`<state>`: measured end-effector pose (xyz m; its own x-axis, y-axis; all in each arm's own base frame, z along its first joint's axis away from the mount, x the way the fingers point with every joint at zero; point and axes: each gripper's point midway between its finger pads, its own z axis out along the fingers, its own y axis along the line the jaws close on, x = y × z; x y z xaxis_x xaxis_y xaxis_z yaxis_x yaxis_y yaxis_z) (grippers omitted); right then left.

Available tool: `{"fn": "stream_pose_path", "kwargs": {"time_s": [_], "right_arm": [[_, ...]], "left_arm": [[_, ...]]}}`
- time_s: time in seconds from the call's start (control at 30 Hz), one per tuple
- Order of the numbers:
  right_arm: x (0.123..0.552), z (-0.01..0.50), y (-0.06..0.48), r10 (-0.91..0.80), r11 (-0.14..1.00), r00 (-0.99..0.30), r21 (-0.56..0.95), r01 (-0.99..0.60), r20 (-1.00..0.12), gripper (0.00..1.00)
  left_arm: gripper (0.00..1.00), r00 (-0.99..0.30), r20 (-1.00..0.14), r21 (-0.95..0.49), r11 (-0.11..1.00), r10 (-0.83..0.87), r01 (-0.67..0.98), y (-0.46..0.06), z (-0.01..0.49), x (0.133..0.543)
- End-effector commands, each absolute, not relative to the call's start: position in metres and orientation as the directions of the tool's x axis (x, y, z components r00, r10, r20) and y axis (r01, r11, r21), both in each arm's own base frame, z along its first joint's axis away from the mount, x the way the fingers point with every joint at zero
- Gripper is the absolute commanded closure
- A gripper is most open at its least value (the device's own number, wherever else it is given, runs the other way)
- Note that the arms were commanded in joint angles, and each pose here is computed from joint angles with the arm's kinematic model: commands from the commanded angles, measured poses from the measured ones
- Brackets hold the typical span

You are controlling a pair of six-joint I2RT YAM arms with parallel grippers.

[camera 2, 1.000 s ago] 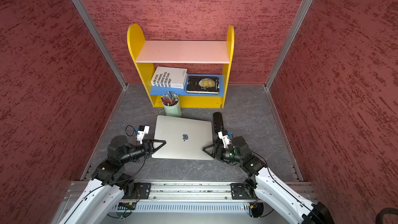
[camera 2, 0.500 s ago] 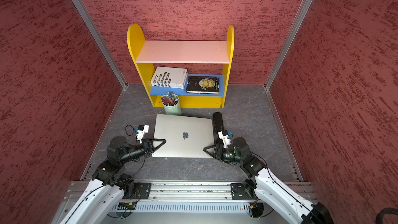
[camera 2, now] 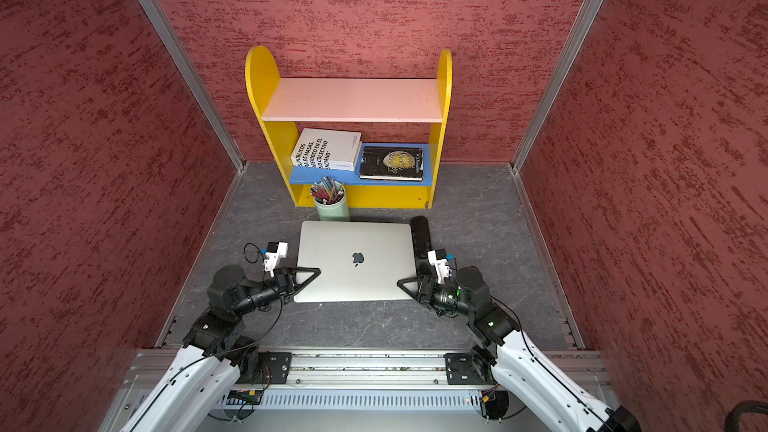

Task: Close the laptop lid and set it aside
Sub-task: Pick up the laptop from the center of the board.

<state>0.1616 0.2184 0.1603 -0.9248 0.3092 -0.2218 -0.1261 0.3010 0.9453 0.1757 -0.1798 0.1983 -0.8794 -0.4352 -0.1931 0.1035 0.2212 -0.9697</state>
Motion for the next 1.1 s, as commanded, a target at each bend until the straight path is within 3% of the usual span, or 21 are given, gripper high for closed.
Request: {"fn": "stream_pose_path", "kwargs": {"time_s": [0.0,0.7,1.07], "right_arm": [[0.155,0.199,0.227,0.271,0.196,-0.904,0.938,-0.285,-0.331,0.66],[0.156,0.238,0.229,0.286,0.140,-0.875,0.921,-0.364,-0.390,0.96],[0.155,0.267,0.229,0.296,0.109,-0.854,0.903,-0.415,-0.428,1.00]], "left_arm": [[1.00,-0.848,-0.312,-0.949,0.186,-0.429,0.255,-0.183,0.225,0.178],[1.00,-0.848,-0.251,-0.965,0.192,-0.466,0.180,-0.182,0.209,0.195],[1.00,-0.818,-0.222,-0.973,0.177,-0.531,0.149,-0.177,0.217,0.210]]}}
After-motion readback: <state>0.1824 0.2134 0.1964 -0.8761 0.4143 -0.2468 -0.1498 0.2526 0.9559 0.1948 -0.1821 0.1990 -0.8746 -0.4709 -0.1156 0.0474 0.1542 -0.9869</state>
